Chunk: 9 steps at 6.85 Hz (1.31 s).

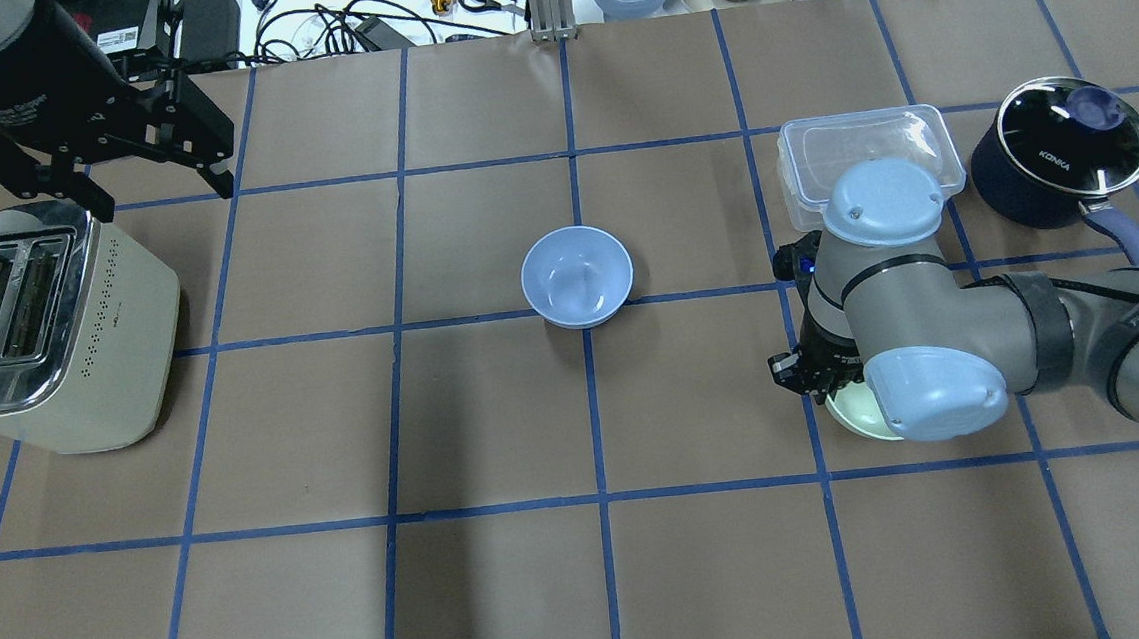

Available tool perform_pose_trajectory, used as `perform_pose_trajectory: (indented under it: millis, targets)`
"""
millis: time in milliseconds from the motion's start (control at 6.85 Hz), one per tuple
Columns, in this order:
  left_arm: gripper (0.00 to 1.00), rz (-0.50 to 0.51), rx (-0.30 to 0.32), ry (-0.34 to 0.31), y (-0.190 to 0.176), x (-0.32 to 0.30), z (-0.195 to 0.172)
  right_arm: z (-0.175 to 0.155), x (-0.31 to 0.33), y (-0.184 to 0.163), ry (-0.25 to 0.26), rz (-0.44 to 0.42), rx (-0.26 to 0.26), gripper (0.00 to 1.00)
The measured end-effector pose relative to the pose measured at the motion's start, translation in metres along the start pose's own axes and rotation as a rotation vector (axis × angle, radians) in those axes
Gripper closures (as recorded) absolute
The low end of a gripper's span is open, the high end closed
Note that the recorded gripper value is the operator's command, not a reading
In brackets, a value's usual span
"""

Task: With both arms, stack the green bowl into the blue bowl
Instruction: 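Grasp the rim of the pale green bowl with the right gripper, then carry the green bowl over the light blue bowl with the right gripper, then lower the green bowl into the light blue bowl and open the right gripper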

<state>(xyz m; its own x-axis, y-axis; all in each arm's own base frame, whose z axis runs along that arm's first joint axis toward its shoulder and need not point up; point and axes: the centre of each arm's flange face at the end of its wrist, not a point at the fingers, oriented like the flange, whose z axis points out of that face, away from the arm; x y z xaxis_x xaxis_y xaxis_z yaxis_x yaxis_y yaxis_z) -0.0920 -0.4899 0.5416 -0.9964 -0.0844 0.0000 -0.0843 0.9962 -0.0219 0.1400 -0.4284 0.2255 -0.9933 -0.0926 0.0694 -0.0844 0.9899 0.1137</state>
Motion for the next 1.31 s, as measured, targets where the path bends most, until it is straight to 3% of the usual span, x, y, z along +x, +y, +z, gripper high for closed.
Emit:
perform_pose_trajectory:
  millis: [292, 584, 1022, 1315]
  targets:
    - [0.00, 0.020, 0.002, 0.003, 0.005, 0.015, 0.000, -0.061, -0.043, -0.049, 0.018, -0.025, 0.036, 1.00]
    - [0.00, 0.024, 0.000, 0.001, 0.004, 0.017, 0.001, -0.102, -0.128, -0.106, 0.011, 0.013, 0.060, 0.99]
    - [0.00, 0.026, -0.003, -0.002, 0.004, 0.017, 0.003, -0.109, -0.265, -0.145, -0.050, 0.071, 0.090, 0.98]
    - [0.00, 0.026, -0.001, -0.004, 0.006, 0.017, 0.001, -0.102, -0.283, -0.149, -0.042, 0.059, 0.088, 0.98]
